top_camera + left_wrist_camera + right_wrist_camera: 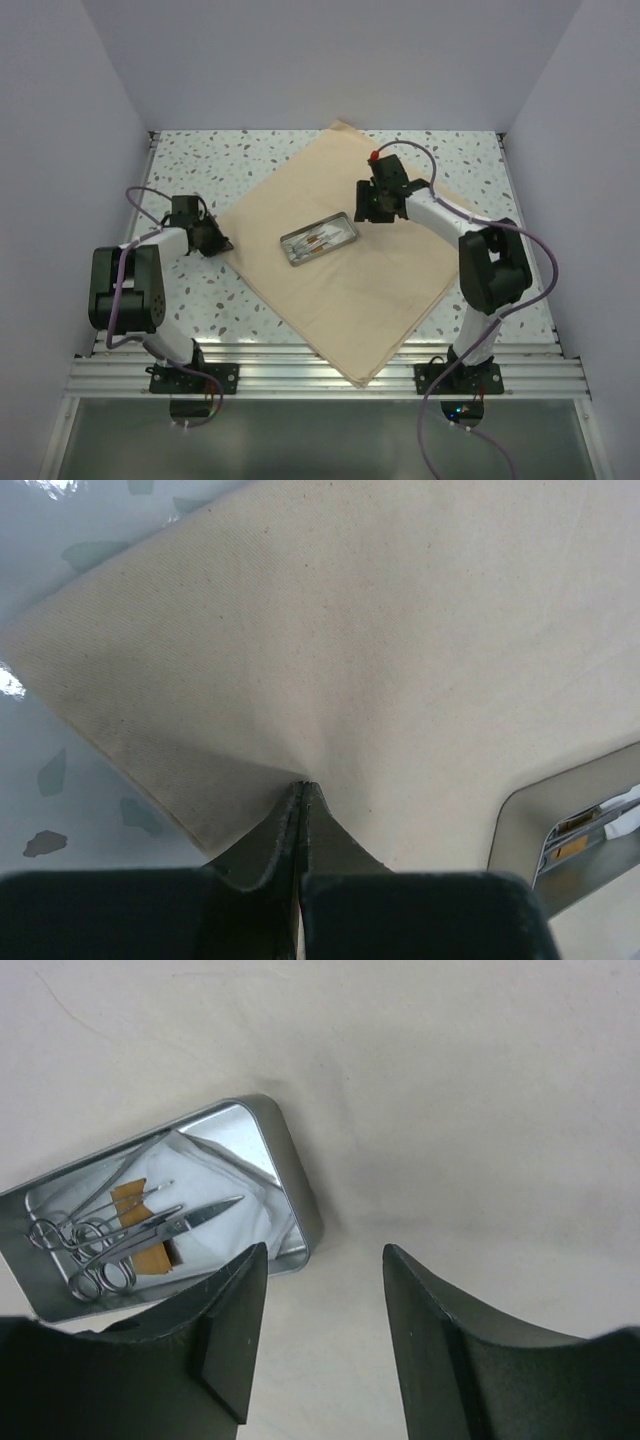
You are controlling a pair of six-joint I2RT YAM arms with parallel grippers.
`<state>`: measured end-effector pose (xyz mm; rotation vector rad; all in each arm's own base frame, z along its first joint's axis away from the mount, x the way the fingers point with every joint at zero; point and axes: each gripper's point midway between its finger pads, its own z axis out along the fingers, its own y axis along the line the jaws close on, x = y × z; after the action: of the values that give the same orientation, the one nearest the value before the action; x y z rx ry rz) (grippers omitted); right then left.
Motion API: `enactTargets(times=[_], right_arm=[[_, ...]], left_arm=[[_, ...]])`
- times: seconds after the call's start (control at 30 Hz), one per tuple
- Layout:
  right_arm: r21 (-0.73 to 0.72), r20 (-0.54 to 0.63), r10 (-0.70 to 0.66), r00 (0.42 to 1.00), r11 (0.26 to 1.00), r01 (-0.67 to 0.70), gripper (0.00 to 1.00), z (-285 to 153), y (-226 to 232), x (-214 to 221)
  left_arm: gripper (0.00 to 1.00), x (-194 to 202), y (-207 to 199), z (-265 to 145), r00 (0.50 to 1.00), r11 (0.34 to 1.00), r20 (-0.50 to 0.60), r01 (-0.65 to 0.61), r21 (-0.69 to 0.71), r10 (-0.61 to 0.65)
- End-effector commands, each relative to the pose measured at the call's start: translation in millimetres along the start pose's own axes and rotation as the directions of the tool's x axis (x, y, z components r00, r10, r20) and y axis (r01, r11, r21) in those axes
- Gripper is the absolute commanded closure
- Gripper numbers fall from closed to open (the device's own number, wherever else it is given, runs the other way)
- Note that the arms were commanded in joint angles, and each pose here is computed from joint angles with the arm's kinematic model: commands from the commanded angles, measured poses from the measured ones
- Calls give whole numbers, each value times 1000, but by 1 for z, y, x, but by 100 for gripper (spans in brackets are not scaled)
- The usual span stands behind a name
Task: Prepare the surgical pack
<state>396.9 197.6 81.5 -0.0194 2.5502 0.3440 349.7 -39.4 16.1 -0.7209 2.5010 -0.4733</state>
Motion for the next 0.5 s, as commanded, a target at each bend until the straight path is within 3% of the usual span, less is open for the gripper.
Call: enactTargets(times=[0.0,0.43,0.47], right_arm=[[-48,2,-58,998,997,58,48,10,16,-10],[-9,-73,-89,993,996,89,61,48,26,6],[1,-82,-83,993,997,83,67,47,24,9]], left_arm=[[100,29,11,1,997,1000,-68,20,-2,-20],[100,26,15,-4,999,999,-46,14,-30,-16],[100,23,14,-6,999,999,-39,12,-34,-13]])
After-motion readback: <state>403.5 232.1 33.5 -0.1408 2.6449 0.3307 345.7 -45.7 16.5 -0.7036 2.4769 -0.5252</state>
